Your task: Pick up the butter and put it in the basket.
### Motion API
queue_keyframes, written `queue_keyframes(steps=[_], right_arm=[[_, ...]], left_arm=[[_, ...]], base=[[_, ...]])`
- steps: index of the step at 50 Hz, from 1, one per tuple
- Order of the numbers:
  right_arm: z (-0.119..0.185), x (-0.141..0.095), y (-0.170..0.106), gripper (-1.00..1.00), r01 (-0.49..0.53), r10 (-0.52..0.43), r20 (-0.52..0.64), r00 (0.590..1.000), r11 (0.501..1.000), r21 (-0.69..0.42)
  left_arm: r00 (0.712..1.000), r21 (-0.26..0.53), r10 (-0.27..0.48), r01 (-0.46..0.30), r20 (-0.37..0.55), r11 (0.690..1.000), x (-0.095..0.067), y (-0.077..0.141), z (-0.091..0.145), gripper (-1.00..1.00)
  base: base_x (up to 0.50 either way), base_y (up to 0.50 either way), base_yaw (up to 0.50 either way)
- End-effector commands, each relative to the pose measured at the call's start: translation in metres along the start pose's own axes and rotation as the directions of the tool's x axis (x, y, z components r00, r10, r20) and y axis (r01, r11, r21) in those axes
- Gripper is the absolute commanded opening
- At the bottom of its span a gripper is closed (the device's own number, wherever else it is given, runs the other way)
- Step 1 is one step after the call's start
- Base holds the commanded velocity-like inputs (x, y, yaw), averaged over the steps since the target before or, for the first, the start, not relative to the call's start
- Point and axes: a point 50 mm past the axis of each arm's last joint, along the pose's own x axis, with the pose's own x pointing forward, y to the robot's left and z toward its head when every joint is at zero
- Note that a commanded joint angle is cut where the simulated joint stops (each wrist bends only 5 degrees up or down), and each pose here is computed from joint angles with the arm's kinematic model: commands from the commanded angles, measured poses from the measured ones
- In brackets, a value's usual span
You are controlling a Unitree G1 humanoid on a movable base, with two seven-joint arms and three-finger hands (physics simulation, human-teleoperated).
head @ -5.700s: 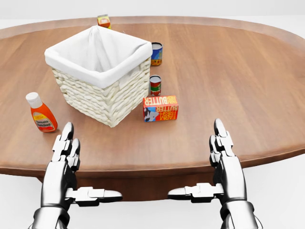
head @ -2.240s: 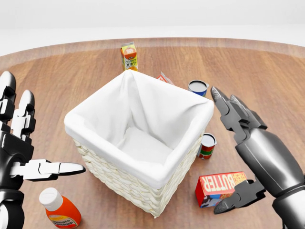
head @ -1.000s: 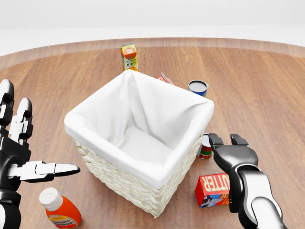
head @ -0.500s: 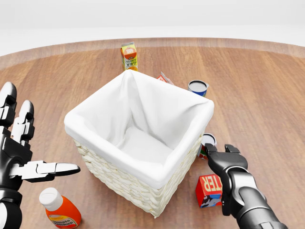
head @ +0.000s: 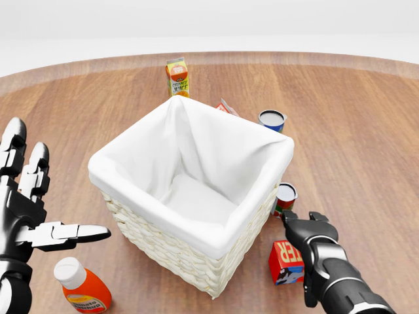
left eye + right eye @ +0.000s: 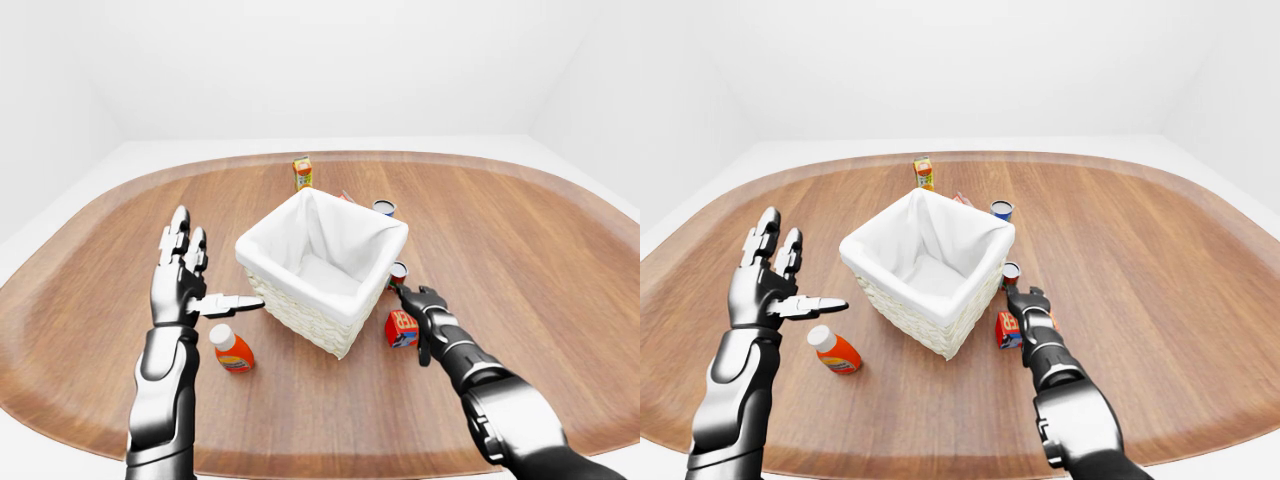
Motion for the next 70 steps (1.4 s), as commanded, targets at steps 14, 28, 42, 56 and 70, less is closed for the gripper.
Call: queue_keyframes(steps=[14,28,42,56,70], right_arm=[[0.004,0.000,0.006,1.00,-0.075,0.075,-0.005,0.997,0.997,-0.006],[0.005,0.000,0.005,-1.00,-0.058,0.058,-0.004,0.998,0.998,0.003],[0.003,0.001,-0.003,-1.00,-0.026,0.026,-0.007,1.000,0.999,0.040],[0.000,0.001,-0.011,-1.00,0.023,-0.022,-0.012,1.000,0.995,0.094],[-0.012,0.000,-0.027,-1.00,0.079,-0.077,-0.021,0.997,0.992,0.100]], left_arm=[[0.999,-0.006,0.007,-0.007,-0.038,1.000,0.001,0.002,-0.009,1.00],[0.999,-0.006,0.008,-0.008,-0.043,1.000,0.001,0.002,-0.010,1.00],[0.999,-0.005,0.005,-0.006,-0.047,1.000,0.000,0.000,-0.011,1.00],[0.999,-0.005,0.007,-0.007,-0.046,1.000,-0.001,0.000,-0.011,1.00],[0.999,-0.006,0.011,-0.011,-0.036,1.000,-0.003,0.002,-0.008,1.00]], base=[[0.00,0.00,0.00],[0.00,0.00,0.00],[0.00,0.00,0.00],[0.00,0.00,0.00],[0.00,0.00,0.00]])
